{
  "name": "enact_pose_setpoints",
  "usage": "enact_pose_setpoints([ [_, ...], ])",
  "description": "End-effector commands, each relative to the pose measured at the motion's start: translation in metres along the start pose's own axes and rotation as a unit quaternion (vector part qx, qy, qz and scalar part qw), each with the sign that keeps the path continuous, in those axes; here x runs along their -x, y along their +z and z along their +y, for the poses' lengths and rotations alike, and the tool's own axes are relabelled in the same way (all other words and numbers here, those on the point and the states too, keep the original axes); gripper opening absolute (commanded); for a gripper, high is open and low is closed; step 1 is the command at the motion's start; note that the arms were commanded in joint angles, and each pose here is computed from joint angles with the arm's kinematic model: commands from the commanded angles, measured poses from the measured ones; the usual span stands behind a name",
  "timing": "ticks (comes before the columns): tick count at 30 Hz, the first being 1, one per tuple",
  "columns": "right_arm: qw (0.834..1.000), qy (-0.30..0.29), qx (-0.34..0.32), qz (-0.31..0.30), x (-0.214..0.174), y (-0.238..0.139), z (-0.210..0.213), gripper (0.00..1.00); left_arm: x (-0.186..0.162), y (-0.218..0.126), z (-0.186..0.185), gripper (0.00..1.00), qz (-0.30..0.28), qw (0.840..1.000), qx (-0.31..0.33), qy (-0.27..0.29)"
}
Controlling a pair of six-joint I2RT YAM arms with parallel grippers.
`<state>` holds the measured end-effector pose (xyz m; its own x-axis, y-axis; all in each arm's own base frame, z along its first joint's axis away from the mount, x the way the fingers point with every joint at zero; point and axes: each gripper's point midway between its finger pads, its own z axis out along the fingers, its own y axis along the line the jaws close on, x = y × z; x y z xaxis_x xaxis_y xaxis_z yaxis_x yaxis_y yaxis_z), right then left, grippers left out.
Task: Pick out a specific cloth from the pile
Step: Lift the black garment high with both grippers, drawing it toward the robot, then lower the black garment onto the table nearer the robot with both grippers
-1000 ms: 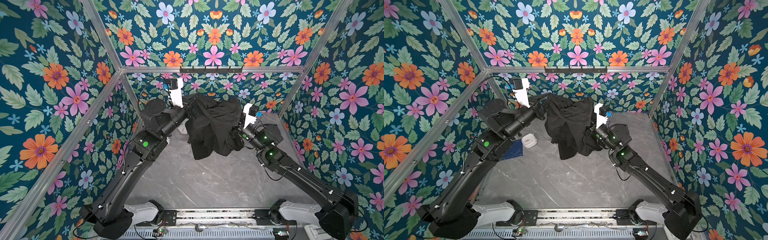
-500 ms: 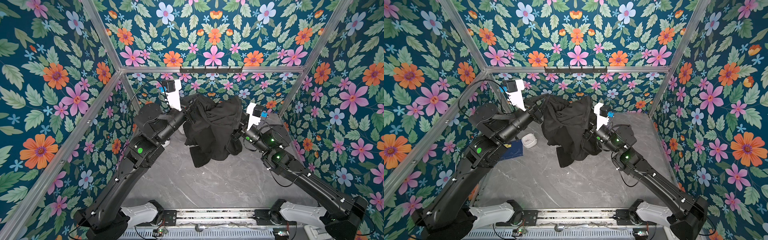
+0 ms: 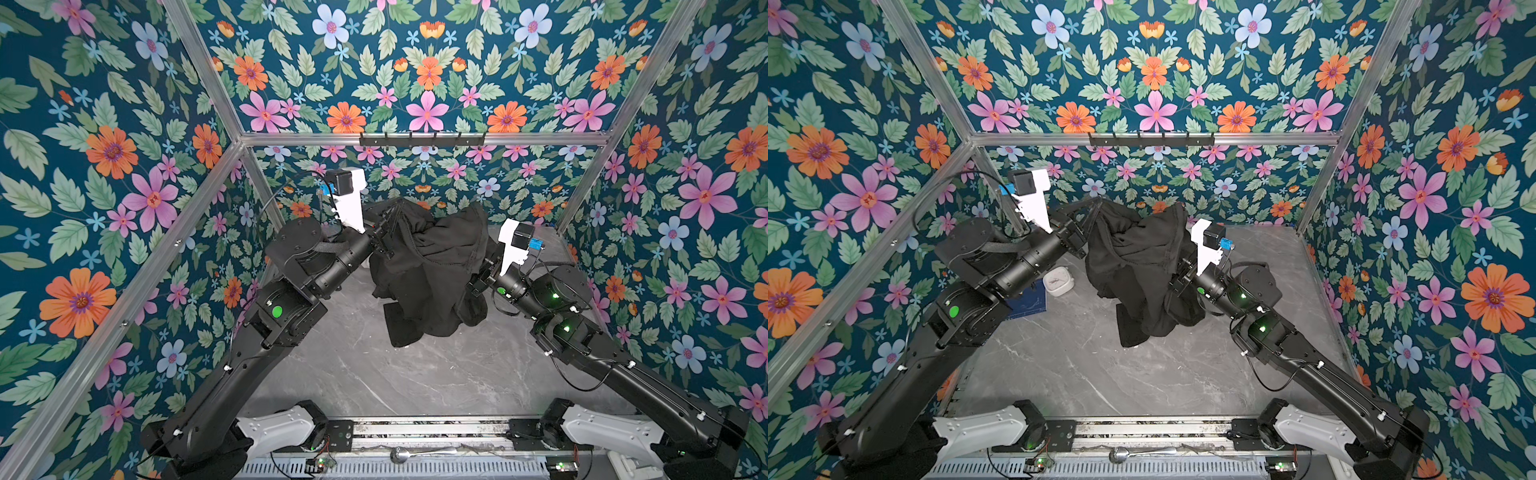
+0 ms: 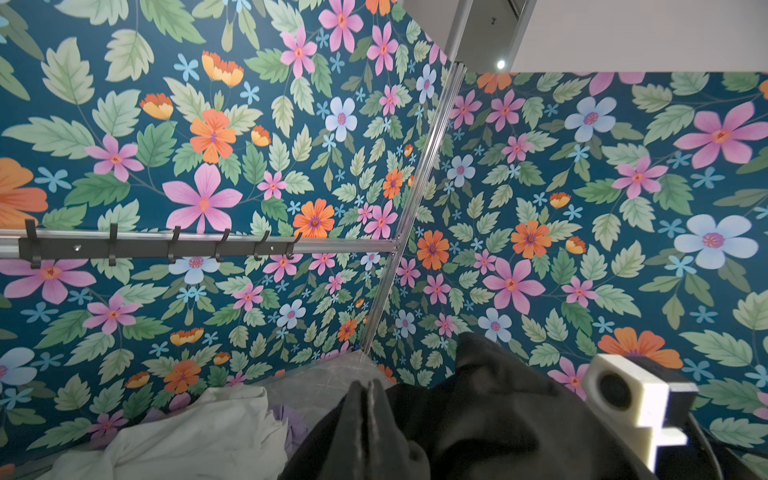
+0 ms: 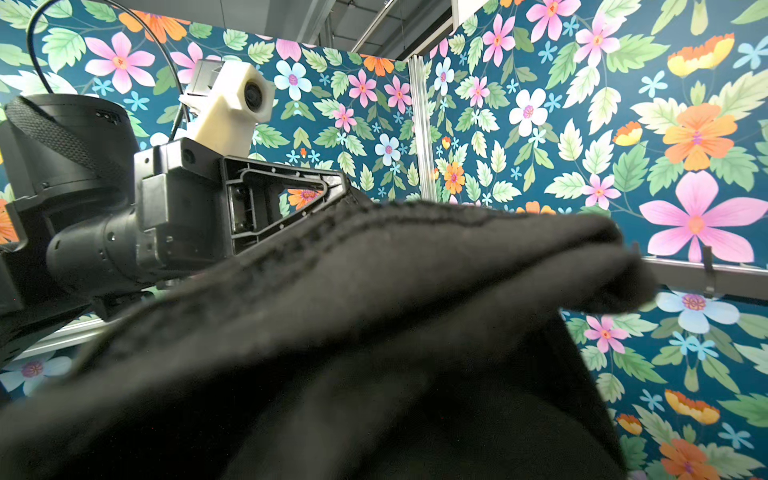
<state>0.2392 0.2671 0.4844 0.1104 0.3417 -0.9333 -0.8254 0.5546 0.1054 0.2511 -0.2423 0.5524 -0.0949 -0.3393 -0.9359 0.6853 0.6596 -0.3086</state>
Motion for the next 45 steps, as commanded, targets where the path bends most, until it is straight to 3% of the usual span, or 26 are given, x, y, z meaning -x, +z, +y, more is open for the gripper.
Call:
enact_pose_setpoints([
  [1, 1.000, -0.005, -0.021, -0.001, -0.006, -0.008, -0.007, 0.00, -0.020, 0.002, 0.012, 0.00, 0.012, 1.000, 0.022, -0.006],
  [18, 0.991, -0.015, -0.089, 0.100, -0.103, -0.040, -0.037, 0.00, -0.185, -0.002, 0.086, 0.00, 0.155, 0.979, 0.133, -0.012],
  [33, 0.977, 0.011, -0.108, 0.184, -0.189, -0.046, -0.052, 0.00, -0.336, -0.044, 0.138, 0.00, 0.287, 0.937, 0.196, -0.033],
  [38, 0.954, 0.054, -0.140, 0.260, -0.262, -0.064, -0.066, 0.00, -0.399, -0.070, 0.158, 0.00, 0.342, 0.912, 0.223, -0.043],
  [45, 0.911, 0.120, -0.168, 0.357, -0.345, -0.101, -0.069, 0.00, -0.448, -0.094, 0.170, 0.00, 0.388, 0.888, 0.238, -0.059],
])
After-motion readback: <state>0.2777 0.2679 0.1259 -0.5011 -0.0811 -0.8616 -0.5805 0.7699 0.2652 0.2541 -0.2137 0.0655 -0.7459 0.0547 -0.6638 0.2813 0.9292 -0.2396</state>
